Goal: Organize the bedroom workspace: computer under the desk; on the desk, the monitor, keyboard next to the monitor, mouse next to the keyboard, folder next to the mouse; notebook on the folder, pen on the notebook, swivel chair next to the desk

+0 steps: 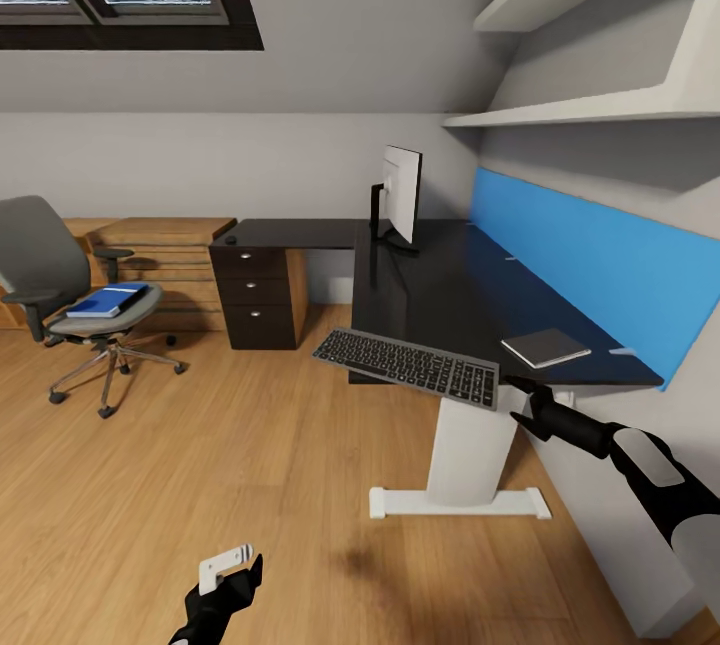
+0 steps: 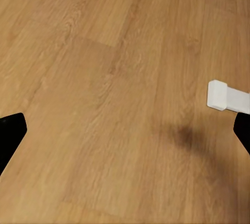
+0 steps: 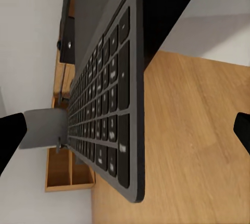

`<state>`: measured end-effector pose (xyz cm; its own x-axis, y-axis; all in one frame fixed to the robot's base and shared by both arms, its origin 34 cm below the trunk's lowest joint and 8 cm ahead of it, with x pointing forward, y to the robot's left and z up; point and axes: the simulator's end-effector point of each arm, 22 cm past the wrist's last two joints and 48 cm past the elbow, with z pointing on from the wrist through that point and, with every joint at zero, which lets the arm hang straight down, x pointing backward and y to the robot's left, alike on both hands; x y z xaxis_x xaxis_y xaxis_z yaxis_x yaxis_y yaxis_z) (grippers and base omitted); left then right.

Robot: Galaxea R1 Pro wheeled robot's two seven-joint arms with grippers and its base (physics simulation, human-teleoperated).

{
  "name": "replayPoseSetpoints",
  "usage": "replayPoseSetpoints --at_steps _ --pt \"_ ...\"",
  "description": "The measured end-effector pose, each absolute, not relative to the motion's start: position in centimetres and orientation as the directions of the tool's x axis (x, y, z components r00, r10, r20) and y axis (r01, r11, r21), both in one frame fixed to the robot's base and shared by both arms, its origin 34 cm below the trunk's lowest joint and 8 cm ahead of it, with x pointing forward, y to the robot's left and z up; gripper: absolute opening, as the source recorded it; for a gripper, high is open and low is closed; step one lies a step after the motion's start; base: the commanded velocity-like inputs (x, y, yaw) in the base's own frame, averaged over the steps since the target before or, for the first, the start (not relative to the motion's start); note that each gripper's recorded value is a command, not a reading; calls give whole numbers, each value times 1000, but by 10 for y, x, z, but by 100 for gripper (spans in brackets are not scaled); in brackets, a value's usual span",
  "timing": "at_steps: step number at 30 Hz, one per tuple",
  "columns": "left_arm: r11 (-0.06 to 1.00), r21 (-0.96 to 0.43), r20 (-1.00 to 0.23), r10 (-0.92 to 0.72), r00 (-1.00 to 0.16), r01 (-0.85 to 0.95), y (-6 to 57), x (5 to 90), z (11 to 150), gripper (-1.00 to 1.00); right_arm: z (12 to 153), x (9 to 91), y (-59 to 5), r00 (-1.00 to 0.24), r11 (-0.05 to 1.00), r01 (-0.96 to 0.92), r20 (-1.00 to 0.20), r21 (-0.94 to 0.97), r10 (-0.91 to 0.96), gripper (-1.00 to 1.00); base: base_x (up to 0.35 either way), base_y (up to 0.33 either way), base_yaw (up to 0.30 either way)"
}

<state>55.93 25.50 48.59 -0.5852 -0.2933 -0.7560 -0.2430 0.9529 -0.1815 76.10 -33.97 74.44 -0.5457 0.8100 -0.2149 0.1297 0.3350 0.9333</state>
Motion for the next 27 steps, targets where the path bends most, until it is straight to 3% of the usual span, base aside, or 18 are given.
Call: replayPoseSetpoints --at_steps 27 --pt "953 -180 -755 -293 -587 -243 256 559 485 100 741 761 -334 -551 332 133 -209 934 808 100 82 27 0"
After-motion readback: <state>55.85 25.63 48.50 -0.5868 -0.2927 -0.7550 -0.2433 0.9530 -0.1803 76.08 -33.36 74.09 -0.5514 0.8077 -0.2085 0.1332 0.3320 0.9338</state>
